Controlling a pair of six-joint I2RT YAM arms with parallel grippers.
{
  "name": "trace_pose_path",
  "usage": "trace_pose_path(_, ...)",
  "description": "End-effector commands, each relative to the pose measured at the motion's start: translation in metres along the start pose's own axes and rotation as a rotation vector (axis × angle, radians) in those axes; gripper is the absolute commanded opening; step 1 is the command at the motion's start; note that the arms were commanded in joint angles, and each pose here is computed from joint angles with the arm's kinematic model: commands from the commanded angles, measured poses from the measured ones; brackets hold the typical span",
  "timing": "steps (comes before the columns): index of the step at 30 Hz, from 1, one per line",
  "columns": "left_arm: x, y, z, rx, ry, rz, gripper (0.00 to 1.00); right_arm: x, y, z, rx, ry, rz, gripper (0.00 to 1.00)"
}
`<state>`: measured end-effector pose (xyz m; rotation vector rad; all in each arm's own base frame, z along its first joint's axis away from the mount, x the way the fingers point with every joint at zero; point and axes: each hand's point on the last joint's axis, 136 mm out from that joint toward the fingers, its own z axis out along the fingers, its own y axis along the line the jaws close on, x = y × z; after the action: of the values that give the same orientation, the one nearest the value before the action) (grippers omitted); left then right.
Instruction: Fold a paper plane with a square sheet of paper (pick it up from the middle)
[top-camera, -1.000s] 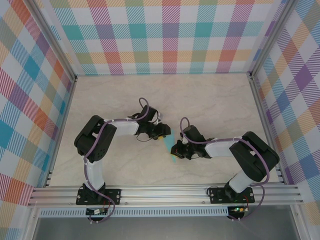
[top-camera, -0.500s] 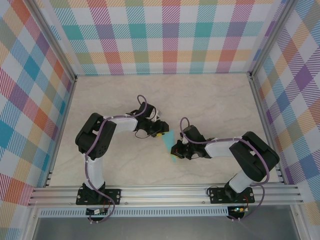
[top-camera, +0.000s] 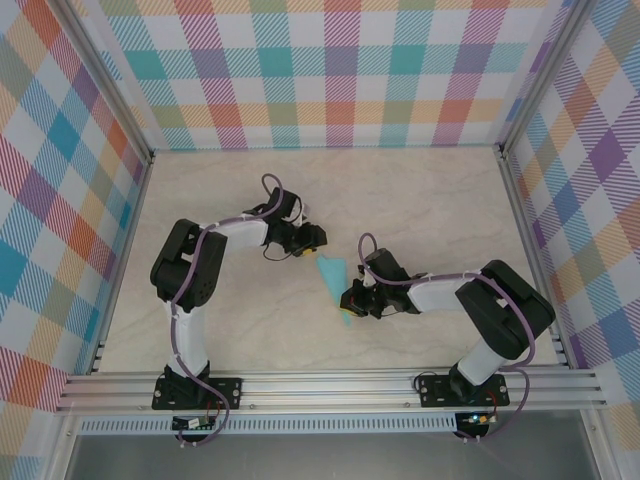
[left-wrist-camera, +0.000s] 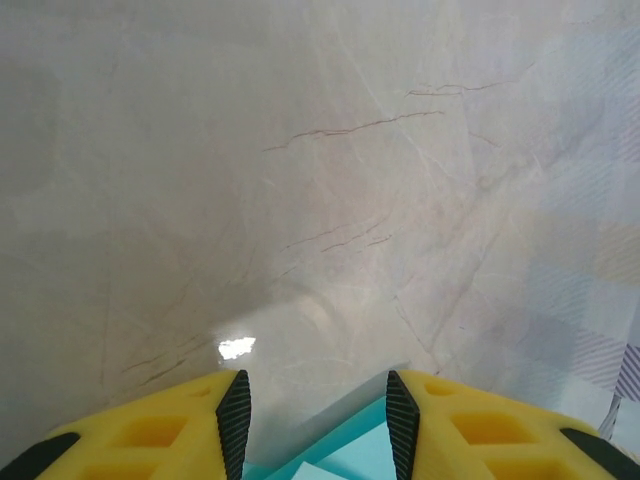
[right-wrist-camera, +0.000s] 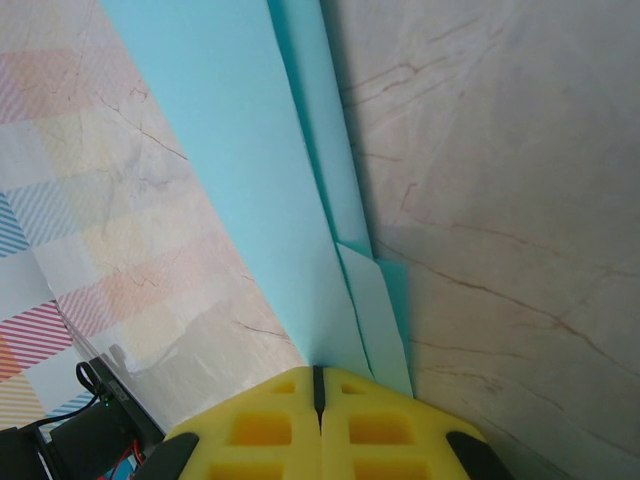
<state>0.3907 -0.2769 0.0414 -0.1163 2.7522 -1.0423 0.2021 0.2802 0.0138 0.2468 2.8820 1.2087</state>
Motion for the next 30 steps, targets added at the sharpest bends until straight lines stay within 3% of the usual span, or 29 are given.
trace_pose_path(1, -0.013, -0.027, -0.036, 0.021, -0.063, 0.048, 0.43, 0.023, -0.045, 0.005, 0.155, 0.081, 0.085, 0.05)
trace_pose_path(8, 0.021, -0.058, -0.063, 0.068, -0.059, 0.076, 0.37, 0.017, -0.04, 0.004, 0.151, 0.056, 0.084, 0.05)
trace_pose_path(14, 0.063, -0.061, -0.036, 0.089, 0.0, 0.052, 0.33, 0.013, -0.034, 0.003, 0.134, 0.034, 0.072, 0.05)
trace_pose_path(21, 0.087, -0.062, 0.002, 0.117, 0.072, 0.051, 0.33, 0.013, -0.032, 0.002, 0.123, 0.027, 0.069, 0.05)
trace_pose_path(30, 0.099, -0.007, 0.029, -0.074, 0.095, 0.018, 0.31, 0.01, -0.012, -0.003, 0.057, 0.021, 0.043, 0.05)
